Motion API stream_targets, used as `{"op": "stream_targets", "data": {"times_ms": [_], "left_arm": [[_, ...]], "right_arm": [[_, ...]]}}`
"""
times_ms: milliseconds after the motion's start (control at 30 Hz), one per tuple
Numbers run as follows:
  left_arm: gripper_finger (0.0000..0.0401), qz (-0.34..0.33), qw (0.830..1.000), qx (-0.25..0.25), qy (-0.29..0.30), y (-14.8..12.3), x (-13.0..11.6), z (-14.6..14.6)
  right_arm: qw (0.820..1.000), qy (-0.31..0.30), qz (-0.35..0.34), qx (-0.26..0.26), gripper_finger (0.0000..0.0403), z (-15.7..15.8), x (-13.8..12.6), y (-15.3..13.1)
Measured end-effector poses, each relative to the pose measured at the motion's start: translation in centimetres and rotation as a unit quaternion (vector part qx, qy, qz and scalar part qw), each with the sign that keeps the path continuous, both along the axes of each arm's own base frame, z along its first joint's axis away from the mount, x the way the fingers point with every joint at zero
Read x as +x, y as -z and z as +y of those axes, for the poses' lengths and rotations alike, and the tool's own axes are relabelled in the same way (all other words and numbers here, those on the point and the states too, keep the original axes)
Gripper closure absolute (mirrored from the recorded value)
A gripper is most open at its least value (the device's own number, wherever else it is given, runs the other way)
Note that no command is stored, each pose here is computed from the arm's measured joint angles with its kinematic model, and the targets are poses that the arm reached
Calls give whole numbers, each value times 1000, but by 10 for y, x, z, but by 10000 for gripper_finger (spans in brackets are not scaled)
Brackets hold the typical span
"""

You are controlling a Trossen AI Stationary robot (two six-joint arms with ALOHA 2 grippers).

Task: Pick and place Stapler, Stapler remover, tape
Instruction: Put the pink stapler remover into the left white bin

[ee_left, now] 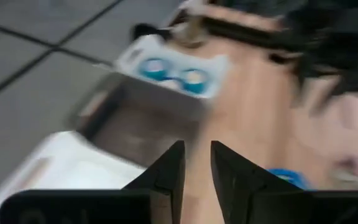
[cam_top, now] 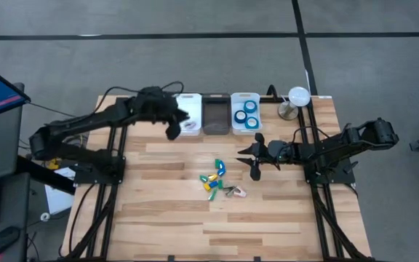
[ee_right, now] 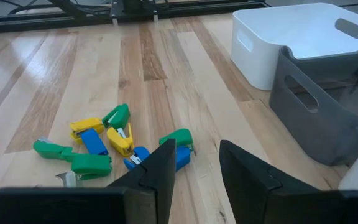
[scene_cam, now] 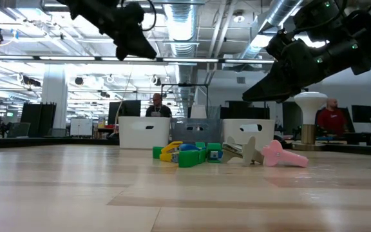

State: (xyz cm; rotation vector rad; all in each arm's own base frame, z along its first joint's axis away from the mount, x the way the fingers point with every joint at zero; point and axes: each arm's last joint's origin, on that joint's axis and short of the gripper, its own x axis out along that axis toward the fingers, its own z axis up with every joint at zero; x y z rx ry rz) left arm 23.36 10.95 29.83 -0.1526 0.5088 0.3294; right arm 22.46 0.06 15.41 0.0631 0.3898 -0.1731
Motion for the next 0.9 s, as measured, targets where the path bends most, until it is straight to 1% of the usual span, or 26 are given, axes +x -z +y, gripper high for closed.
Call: {"op": "stream_targets", "data": {"times_ms": [133, 233, 333, 433, 533, 633, 733, 900], "left_arm": [[338, -12, 999, -24, 46, 17, -1, -30], [341, -26, 995, -41, 83, 37, 2, -54], [345, -47, 989, -41, 132, 62, 4, -78], [348, -72, 981, -36, 177, 87, 1, -101], [351, -105, 973, -29, 205, 106, -3, -119], [355, -136, 967, -35, 212, 121, -8, -134], [358, -162, 964, -43, 208, 130, -9, -144], [359, -157, 966, -60, 196, 144, -4, -156]], "right_arm": [[1000, -1, 5, 0, 286, 0, 0, 1], [1000, -14, 7, 6, 286, 1, 0, 1], [999, -37, 12, 16, 286, 3, -1, 2], [997, -56, 11, 44, 286, 4, -1, 2], [994, -83, 16, 73, 286, 7, -1, 3], [989, -112, 33, 93, 286, 14, -3, 6], [985, -121, 53, 115, 286, 23, -5, 9], [975, -118, 69, 178, 286, 36, -8, 11]]}}
